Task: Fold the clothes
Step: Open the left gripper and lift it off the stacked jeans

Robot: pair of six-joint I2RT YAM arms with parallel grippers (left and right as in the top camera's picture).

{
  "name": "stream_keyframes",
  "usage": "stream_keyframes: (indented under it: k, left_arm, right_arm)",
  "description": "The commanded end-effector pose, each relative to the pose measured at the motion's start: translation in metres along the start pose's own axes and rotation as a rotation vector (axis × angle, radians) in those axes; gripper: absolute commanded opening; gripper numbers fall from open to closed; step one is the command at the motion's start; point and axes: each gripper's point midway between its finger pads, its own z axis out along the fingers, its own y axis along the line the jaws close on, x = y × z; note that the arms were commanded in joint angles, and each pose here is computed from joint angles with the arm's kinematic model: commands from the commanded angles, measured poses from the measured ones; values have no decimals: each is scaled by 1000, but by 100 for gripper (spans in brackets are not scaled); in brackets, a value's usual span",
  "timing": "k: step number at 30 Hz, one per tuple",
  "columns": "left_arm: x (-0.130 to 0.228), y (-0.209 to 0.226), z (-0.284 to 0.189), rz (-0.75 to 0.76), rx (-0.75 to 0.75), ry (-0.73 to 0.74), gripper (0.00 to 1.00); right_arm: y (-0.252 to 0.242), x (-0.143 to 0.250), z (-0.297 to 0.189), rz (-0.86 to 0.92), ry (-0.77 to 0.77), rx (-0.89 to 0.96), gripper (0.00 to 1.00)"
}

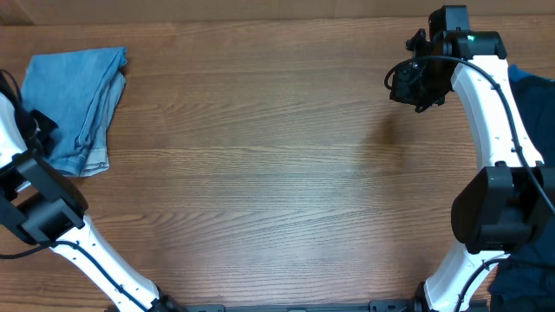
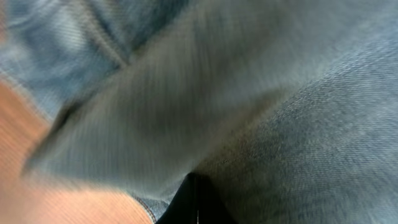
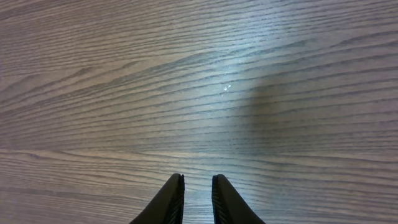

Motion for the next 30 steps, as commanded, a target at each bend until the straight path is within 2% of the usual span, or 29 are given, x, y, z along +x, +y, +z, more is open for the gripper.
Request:
stream_keyframes:
  k: [1, 4, 7, 9, 11, 14, 22, 25, 27, 30]
  left_arm:
    - [5, -4, -2, 3, 6, -10, 4]
    - [-10, -27, -51, 48, 130, -94, 4]
    - [-25, -51, -153, 71, 287, -291, 4]
    - [-20, -64, -209, 97, 357, -405, 4]
    - [-4, -75, -243, 138, 363, -469, 4]
    - [20, -85, -228, 191, 294, -399, 4]
    - [55, -105, -76, 256, 132, -71, 4]
    - [72, -108, -38, 296, 112, 19, 4]
    - [85, -113, -24, 310, 138, 78, 4]
    - [77, -132, -51, 294, 287, 52, 4]
  right_arm:
    - [0, 0, 2, -2, 2, -4, 20]
    - [0, 0, 2, -2, 4, -4, 22]
    - [0, 0, 2, -2, 4, -3, 24]
    - [0, 0, 2, -2, 3, -4, 25]
    - [0, 0, 2, -2, 2, -4, 26]
    - [0, 0, 2, -2, 2, -4, 29]
    - [0, 1, 2, -2, 5, -3, 31]
    - [0, 0, 2, -2, 2, -3, 32]
    - [0, 0, 2, -2, 3, -3, 36]
    - [-6, 0, 2, -1, 2, 31, 38]
